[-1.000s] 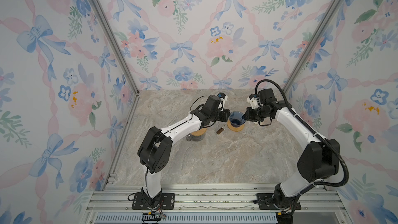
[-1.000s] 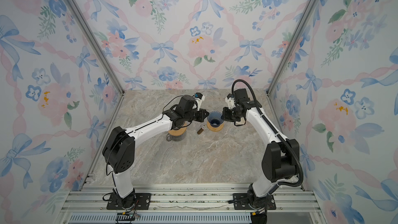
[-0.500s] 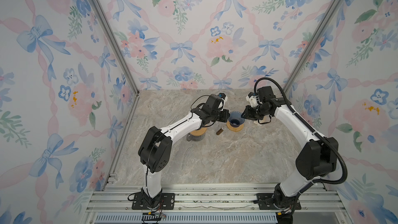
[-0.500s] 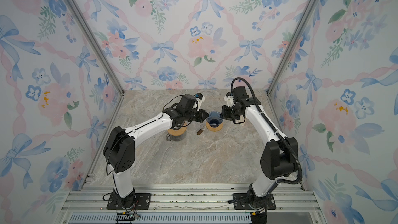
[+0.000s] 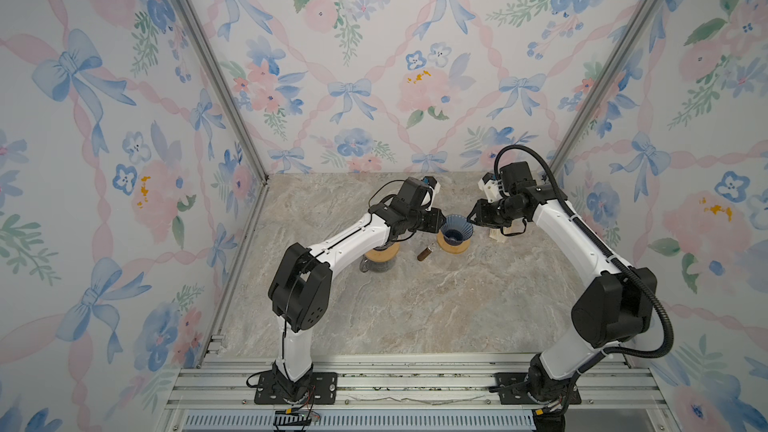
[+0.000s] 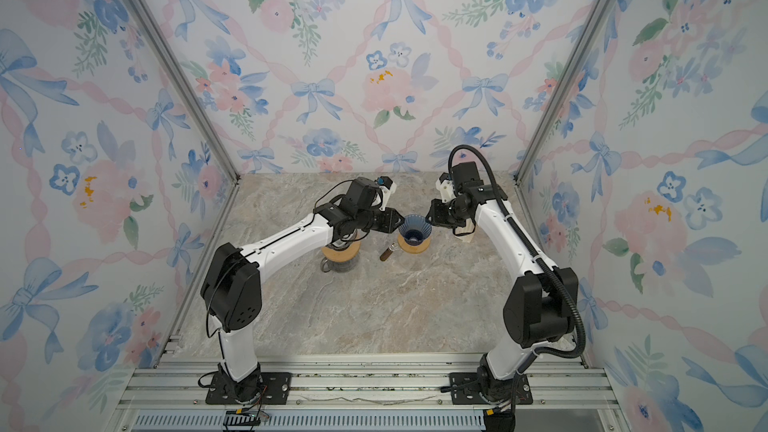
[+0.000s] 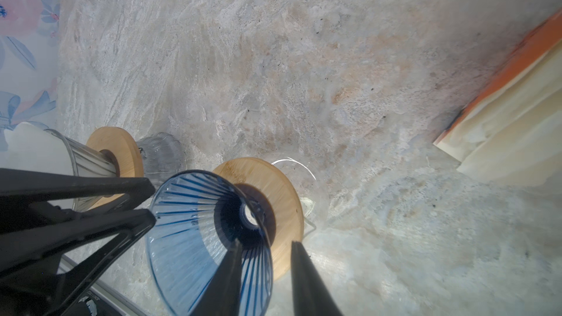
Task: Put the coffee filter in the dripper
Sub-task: 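Release the blue dripper and move the right gripper to the orange filter box, then pinch a white filter from the orange box with the right gripper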
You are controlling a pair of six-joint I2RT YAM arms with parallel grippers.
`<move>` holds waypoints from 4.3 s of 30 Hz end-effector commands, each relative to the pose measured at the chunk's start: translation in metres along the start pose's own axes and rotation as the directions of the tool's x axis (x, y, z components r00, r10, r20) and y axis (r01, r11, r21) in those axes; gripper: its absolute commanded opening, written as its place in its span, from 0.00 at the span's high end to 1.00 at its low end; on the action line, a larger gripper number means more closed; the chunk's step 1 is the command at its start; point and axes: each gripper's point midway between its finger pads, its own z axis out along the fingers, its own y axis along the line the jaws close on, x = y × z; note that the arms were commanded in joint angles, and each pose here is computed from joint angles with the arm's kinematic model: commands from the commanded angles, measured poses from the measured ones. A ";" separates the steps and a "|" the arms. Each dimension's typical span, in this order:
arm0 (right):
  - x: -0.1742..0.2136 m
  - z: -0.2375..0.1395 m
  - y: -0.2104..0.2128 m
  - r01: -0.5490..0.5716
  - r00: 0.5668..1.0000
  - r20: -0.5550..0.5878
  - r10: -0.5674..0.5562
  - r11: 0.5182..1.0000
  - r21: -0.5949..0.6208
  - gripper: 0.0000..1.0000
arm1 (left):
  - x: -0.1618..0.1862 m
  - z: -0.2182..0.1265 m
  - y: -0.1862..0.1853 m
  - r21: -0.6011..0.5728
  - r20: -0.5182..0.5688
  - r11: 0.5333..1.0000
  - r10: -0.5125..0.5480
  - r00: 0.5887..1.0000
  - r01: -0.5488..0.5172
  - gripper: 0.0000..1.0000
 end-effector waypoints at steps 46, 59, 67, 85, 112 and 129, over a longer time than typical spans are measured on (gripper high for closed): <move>-0.033 0.045 -0.186 -0.401 0.910 0.261 0.321 0.841 0.363 0.75 | 0.015 -0.061 -0.015 -0.063 0.065 0.975 0.215 0.974 -0.211 0.06; -0.033 0.061 -0.194 -0.439 0.893 0.272 0.358 0.825 0.357 0.80 | 0.014 -0.056 -0.014 -0.057 0.061 0.978 0.206 0.977 -0.202 0.06; -0.031 0.065 -0.198 -0.445 0.891 0.273 0.362 0.816 0.369 0.86 | 0.013 -0.055 -0.015 -0.053 0.060 0.979 0.201 0.978 -0.198 0.05; -0.033 0.040 -0.182 -0.414 0.902 0.285 0.324 0.834 0.365 1.00 | 0.013 -0.053 -0.016 -0.043 0.060 0.981 0.192 0.980 -0.189 0.05; -0.010 -0.019 -0.154 -0.354 0.926 0.266 0.268 0.863 0.361 1.00 | 0.010 -0.048 -0.024 -0.012 0.057 0.981 0.194 0.979 -0.193 0.04; -0.031 -0.052 -0.126 -0.291 0.922 0.339 0.190 0.916 0.277 1.00 | 0.003 -0.044 -0.030 0.005 0.064 0.981 0.194 0.979 -0.195 0.04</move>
